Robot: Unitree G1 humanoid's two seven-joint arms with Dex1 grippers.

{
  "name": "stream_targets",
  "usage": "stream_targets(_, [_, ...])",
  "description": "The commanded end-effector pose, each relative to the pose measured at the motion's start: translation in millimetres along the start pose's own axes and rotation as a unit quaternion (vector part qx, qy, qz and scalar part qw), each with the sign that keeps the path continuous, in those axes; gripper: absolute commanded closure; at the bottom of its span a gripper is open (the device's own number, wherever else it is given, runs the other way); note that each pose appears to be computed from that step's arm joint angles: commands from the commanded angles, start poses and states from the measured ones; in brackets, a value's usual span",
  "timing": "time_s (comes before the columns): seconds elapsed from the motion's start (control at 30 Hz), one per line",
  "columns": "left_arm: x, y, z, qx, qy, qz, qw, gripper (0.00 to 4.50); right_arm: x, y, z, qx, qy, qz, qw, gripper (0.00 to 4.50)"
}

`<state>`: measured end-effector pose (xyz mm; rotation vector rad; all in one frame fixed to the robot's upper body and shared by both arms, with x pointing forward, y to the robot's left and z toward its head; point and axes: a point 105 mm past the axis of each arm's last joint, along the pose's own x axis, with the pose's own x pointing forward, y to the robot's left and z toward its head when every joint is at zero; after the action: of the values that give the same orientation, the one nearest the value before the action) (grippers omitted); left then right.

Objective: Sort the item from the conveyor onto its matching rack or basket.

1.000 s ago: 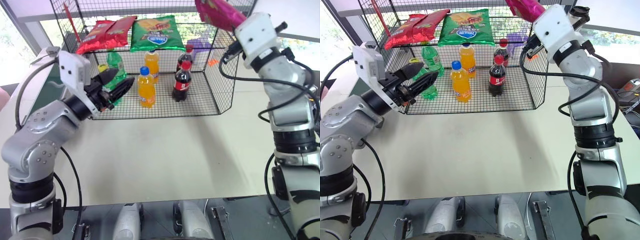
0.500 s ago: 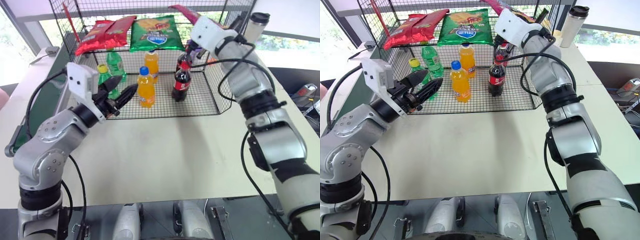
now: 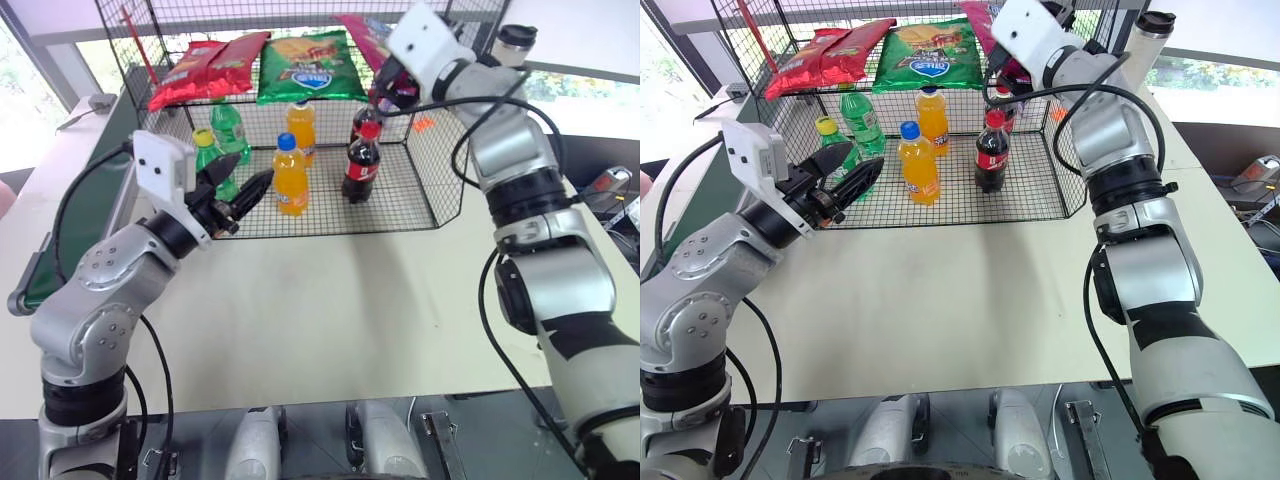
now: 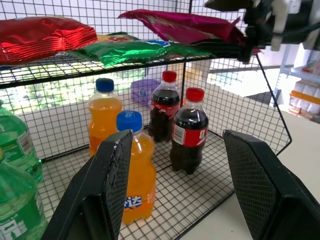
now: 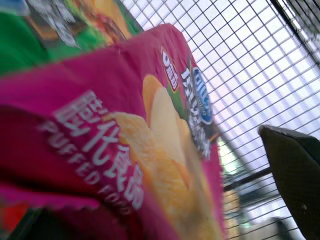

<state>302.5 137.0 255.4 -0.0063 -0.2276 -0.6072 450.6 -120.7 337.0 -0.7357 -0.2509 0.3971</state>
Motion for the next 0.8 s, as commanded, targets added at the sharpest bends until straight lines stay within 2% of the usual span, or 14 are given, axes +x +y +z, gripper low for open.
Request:
stream_targets(0.03, [-1.4,-1.0,9.5,0.013,-0.022,-0.001,1.000,1.50,-14.5,-9.4,16.3,0.041,-0.037,0.022,0.998,0.03])
stream_targets(0.23, [-3.4,6.1,8.5,0.003,-0.026,0.014,1.000,1.50,-28.4,1.8,17.6,0.078,-0.067,0.063,0.993,0.03])
stream_targets(0.5, [-14.1,17.5,-3.5,0.006,0.005,0.023,1.000,1.50,-54.2,-2.8,24.3,0.120,-0.138,0.040,0.982,0.03])
stream_targets(0.67, [-17.9,20.4,-5.3,0.003,0.016,0.019,1.000,1.50,-75.4,9.7,31.5,0.173,-0.186,0.074,0.965,0.03])
stream_targets(0.8, [-22.4,22.3,-6.2,0.004,0.028,0.016,0.999,1.50,-94.9,7.3,22.6,0.202,-0.192,0.061,0.958,0.03])
